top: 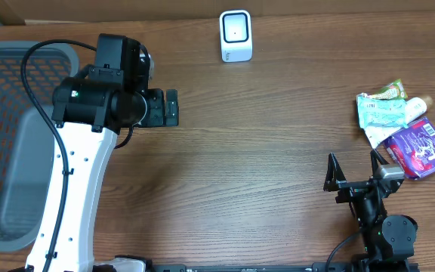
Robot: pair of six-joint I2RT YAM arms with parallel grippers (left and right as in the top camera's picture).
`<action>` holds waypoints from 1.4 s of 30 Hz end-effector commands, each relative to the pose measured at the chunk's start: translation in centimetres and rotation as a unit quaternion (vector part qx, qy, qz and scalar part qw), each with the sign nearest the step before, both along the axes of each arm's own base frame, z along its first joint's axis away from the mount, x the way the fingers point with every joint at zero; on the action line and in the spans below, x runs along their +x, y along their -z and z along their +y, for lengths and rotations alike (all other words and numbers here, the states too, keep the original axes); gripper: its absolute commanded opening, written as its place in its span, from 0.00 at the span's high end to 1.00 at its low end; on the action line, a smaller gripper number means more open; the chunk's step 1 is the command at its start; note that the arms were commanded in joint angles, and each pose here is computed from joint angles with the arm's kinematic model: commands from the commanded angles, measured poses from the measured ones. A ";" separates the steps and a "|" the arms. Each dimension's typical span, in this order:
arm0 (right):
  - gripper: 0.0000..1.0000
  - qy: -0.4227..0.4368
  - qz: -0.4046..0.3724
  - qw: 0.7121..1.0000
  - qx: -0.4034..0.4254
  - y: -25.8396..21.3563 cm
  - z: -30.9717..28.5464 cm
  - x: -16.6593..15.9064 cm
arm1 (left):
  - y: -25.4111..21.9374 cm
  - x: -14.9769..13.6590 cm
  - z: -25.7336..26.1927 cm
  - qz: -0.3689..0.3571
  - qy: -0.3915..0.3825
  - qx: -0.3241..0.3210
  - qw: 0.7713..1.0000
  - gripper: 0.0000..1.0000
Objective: Scan the item barcode
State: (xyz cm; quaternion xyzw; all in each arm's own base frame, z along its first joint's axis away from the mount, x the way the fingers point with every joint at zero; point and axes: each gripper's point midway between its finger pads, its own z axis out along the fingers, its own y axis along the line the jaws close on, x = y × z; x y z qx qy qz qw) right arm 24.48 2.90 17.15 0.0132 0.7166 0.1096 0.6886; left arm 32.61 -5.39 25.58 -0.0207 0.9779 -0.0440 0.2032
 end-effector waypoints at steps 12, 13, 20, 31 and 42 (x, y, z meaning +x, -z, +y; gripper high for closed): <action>0.00 0.000 -0.004 1.000 0.002 0.1 0.1 0.0 | 0.1 0.2 -0.1 0.001 0.008 0.001 1.000 0.00; 0.00 0.000 -0.004 1.000 0.002 0.1 0.1 0.0 | 0.1 0.2 -0.1 0.001 0.008 0.001 1.000 0.00; 0.00 0.000 -0.004 1.000 0.002 0.1 0.1 0.0 | -1.2 -0.5 0.6 -0.023 0.005 0.015 1.000 0.00; 0.00 0.000 -0.004 1.000 0.002 0.1 0.1 0.0 | -5.8 -0.5 1.7 -0.337 -0.006 -0.030 0.941 0.01; 0.00 0.000 -0.004 1.000 0.002 0.1 0.1 0.0 | 1.0 -4.4 4.0 -0.513 -0.001 -0.005 0.859 0.01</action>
